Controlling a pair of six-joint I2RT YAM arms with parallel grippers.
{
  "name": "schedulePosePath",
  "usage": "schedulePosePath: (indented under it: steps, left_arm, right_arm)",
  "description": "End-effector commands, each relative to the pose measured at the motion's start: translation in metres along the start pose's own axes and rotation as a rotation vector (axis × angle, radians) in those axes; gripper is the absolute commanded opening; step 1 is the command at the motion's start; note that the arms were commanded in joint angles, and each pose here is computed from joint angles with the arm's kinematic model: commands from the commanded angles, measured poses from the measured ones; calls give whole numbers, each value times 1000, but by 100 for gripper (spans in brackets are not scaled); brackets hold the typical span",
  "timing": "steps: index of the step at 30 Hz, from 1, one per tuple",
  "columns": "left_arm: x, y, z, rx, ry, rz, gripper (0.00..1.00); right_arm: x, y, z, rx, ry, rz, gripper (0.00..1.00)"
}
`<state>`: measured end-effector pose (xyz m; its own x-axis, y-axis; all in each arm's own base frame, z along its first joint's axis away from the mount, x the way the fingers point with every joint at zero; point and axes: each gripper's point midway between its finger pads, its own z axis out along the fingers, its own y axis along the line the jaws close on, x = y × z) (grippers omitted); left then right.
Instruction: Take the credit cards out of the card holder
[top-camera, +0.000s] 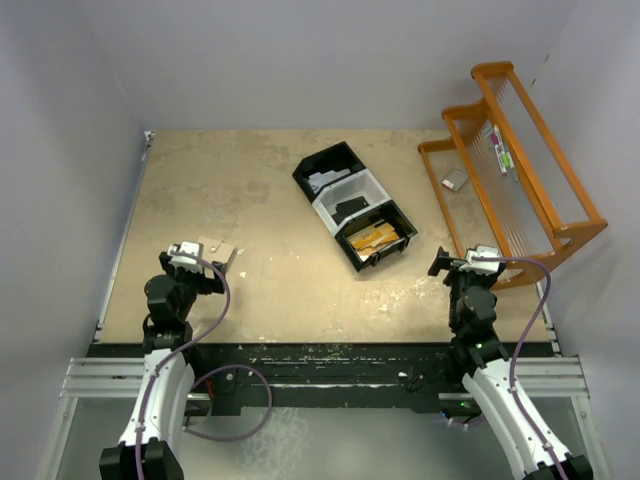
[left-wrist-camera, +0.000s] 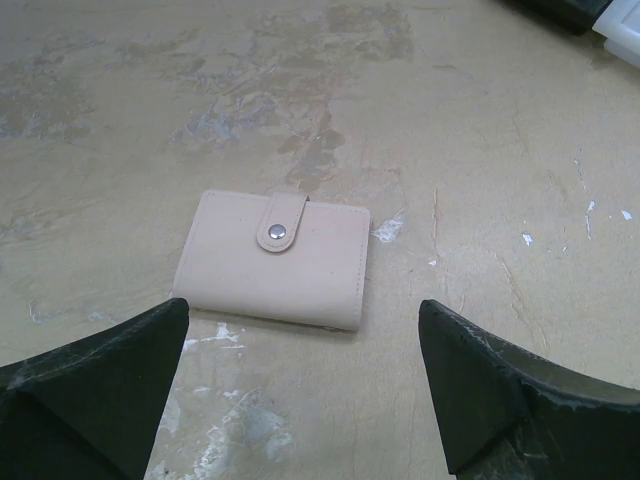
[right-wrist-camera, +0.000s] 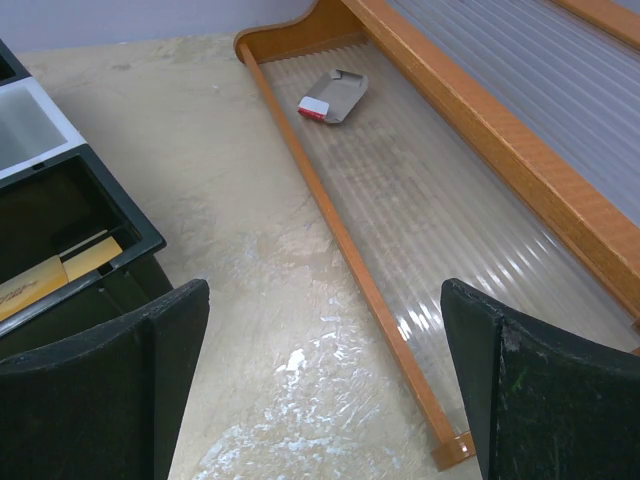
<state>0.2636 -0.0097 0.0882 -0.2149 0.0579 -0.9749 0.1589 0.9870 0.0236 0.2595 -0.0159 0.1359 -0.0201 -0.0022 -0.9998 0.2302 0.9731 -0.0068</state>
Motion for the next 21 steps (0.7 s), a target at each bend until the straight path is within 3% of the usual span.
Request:
schedulePosePath:
  steps: [1,17,21]
  left_arm:
    - [-21,2,2,-4,-68,24,99]
    - [-21,2,2,-4,-67,25,99]
    - [-46,3,3,5,-53,18,99]
  right_arm:
    - [-13,3,1,-11,-50,35,100]
    - [-14,1,1,-3,-50,35,100]
    - [-40,6,2,-34,-50,-9,100]
